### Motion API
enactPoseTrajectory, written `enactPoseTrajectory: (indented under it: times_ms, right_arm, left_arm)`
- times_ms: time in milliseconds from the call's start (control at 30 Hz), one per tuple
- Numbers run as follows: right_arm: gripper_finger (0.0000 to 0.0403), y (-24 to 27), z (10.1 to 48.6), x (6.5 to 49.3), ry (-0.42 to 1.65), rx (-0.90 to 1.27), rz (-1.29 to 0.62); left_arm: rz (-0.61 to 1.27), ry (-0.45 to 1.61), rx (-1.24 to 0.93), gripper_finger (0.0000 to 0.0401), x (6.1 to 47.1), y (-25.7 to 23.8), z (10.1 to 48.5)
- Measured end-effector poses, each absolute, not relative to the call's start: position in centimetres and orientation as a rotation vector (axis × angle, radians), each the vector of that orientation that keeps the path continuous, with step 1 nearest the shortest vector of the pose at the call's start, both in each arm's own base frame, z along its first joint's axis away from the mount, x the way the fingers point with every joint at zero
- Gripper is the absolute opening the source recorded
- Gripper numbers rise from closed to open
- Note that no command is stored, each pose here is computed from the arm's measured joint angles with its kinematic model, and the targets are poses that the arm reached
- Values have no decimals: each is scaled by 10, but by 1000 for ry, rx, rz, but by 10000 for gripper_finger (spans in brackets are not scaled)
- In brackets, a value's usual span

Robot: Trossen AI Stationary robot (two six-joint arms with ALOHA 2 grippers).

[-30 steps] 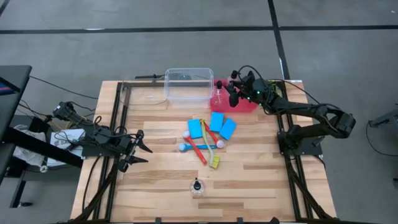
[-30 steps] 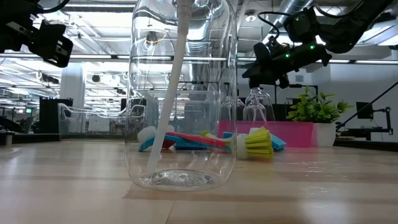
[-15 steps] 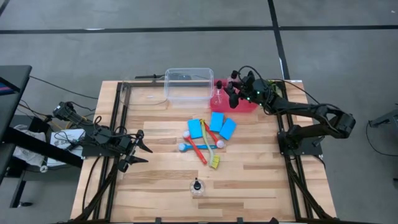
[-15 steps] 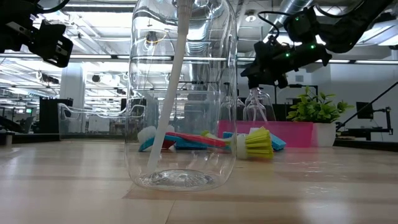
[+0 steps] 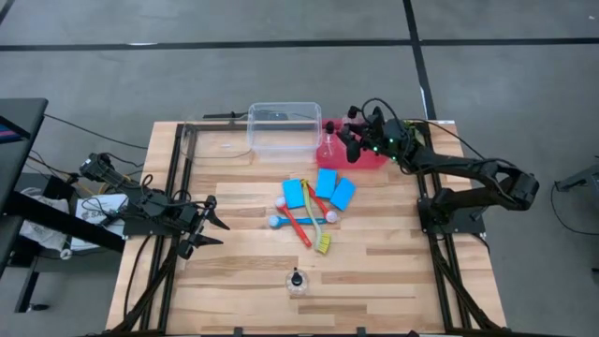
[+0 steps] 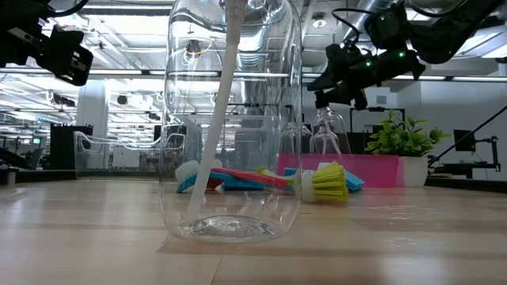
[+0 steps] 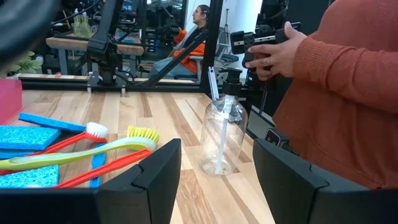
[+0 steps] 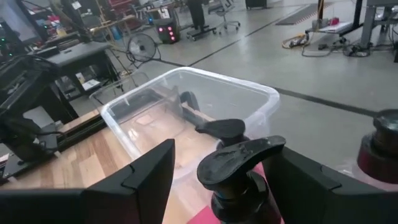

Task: Pick & Place Kitchen Sink Supplies
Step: Put the transparent bottle into the red bin

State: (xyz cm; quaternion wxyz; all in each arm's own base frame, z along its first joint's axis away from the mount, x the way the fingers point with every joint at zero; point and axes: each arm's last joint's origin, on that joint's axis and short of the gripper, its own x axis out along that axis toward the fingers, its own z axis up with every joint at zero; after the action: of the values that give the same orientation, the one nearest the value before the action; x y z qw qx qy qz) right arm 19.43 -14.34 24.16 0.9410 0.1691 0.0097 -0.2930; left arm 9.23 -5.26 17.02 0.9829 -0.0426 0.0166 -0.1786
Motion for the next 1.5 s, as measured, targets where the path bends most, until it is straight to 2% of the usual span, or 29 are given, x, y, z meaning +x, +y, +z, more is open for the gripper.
enactPoseTrajectory:
  times_ms: [867, 1500]
  right_arm:
    - [230, -150, 232, 187, 141, 294, -645]
    - [230, -150, 230, 173, 278, 159, -665]
  left_arm:
    - [-359, 33, -86, 202, 92, -53, 170]
    - [-359, 33, -86, 202, 92, -53, 170]
